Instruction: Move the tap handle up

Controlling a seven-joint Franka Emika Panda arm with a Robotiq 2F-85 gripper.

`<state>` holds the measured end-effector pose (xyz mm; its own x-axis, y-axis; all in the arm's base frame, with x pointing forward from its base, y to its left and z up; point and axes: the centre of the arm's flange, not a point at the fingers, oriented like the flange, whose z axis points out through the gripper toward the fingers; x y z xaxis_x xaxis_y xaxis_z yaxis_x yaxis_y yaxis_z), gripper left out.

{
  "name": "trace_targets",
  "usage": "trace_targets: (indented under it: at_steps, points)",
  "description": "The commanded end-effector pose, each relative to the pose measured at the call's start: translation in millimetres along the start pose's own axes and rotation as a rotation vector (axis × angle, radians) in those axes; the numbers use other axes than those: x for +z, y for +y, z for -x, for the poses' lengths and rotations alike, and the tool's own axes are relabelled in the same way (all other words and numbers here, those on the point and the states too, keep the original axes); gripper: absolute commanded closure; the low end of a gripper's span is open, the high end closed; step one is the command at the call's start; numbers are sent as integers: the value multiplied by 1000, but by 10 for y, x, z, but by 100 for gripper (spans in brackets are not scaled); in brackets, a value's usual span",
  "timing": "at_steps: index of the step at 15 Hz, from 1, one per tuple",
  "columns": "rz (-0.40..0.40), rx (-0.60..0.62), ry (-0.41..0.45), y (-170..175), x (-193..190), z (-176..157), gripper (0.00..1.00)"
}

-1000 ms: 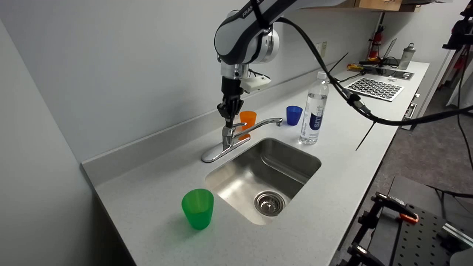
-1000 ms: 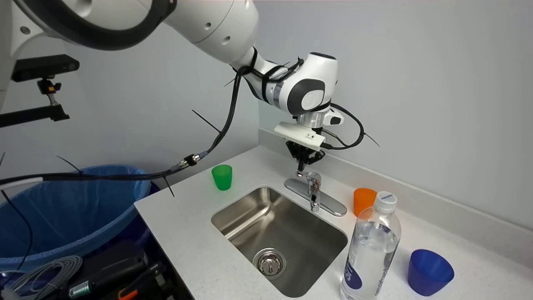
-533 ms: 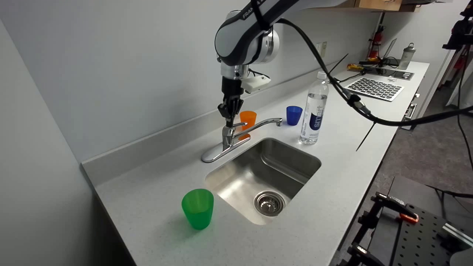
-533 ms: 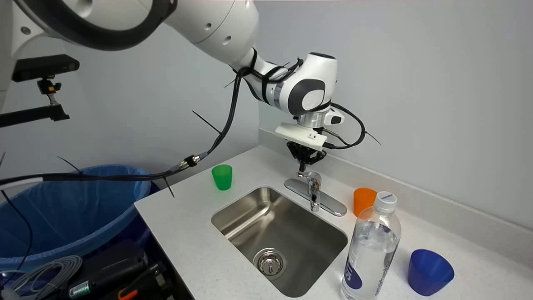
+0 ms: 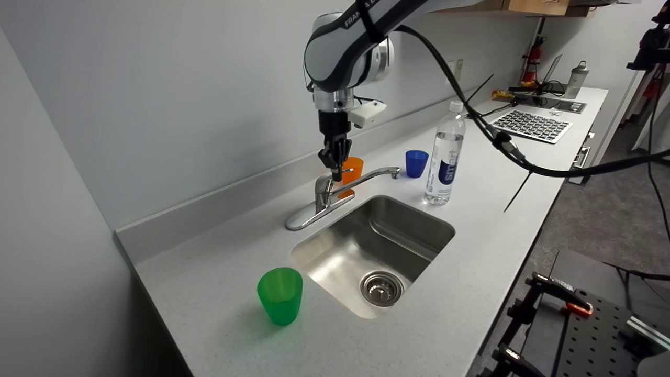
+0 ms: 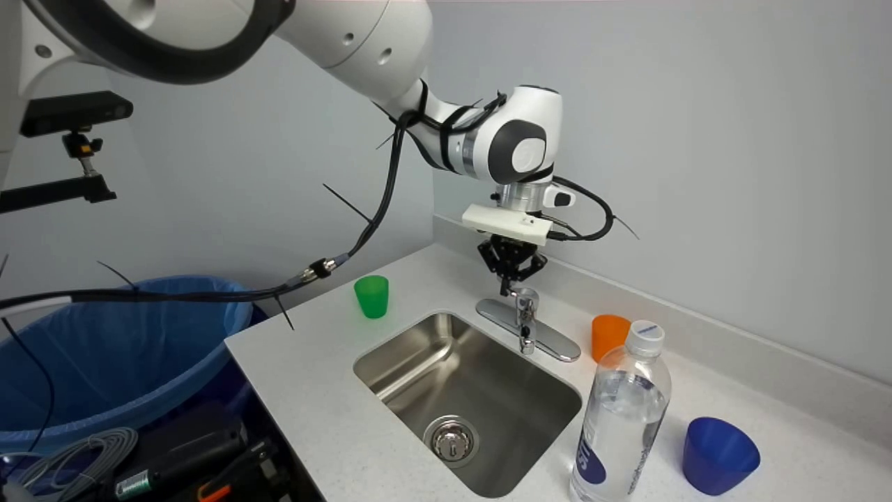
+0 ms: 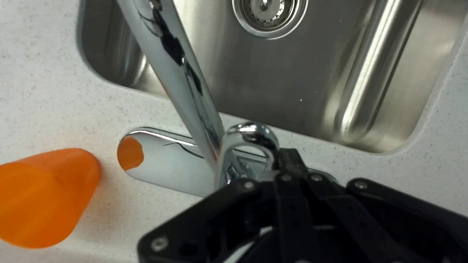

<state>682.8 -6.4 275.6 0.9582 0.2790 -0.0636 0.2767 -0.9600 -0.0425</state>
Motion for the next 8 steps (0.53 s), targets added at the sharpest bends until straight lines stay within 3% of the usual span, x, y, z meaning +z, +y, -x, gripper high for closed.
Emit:
trace_targets:
  at_steps: [1, 8]
  points:
    - [69, -8, -33, 82, -59, -67, 100]
    - [149, 40, 23, 35, -70, -118, 100]
